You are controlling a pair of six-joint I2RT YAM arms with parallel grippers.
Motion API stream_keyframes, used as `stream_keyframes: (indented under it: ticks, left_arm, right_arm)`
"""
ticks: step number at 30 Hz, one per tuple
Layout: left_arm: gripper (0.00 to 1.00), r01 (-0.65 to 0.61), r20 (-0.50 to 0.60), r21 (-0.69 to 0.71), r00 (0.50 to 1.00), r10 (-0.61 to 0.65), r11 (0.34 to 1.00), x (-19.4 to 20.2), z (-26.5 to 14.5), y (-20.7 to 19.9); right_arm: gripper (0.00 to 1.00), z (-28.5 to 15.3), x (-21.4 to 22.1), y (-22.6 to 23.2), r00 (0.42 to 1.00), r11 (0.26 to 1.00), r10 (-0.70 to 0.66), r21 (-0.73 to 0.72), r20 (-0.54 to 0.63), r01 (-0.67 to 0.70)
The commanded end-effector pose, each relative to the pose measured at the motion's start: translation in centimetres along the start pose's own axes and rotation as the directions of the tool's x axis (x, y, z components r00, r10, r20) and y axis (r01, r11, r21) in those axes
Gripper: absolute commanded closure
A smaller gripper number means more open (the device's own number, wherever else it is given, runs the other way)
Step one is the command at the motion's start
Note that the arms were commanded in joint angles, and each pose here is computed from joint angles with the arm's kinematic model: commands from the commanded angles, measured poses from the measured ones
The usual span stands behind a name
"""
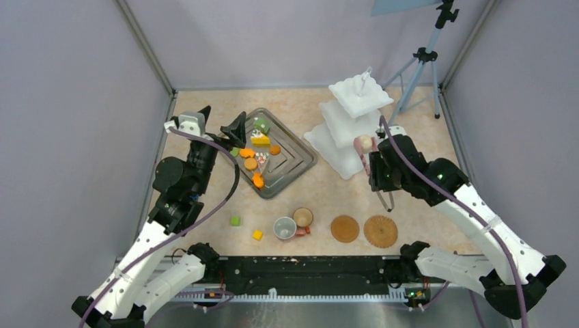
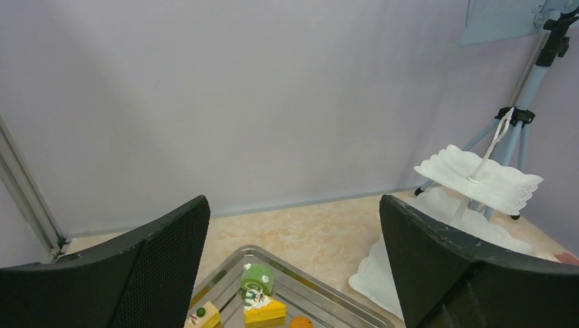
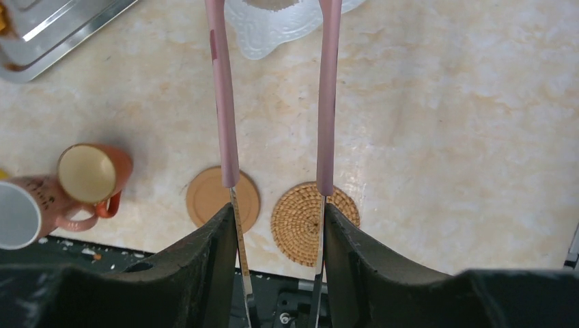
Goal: Serve the afternoon tea
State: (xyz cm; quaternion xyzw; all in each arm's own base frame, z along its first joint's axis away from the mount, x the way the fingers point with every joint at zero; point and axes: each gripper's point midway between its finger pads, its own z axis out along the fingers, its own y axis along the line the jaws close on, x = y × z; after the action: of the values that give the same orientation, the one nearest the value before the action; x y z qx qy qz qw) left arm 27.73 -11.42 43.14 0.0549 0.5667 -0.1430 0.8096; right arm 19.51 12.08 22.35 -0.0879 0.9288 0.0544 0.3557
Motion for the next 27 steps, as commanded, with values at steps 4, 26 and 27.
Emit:
stream_keyframes:
  ticks: [4, 26, 27]
  left_arm:
    - [0.01, 0.021, 0.027, 0.014, 0.999, -0.022, 1.0, -0.7, 0.3, -0.4]
    - [0.01, 0.024, 0.046, 0.005, 0.999, -0.024, 1.0, -1.4, -0.1, -0.1]
    - [0.01, 0.022, 0.047, 0.005, 0.999, -0.023, 1.0, -1.4, -0.1, -0.1]
  right_arm:
    - [0.77, 1.4, -3.3, -4.2, 0.997, 0.994, 0.064, 0.088, 0.041, -0.068]
    - [0.76, 11.3, -12.2, -7.6, 0.994, 0.991, 0.08, 0.099, 0.075, -0.087]
    - [0.75, 11.6, -12.4, -7.6, 0.993, 0.992, 0.078, 0.096, 0.085, -0.086]
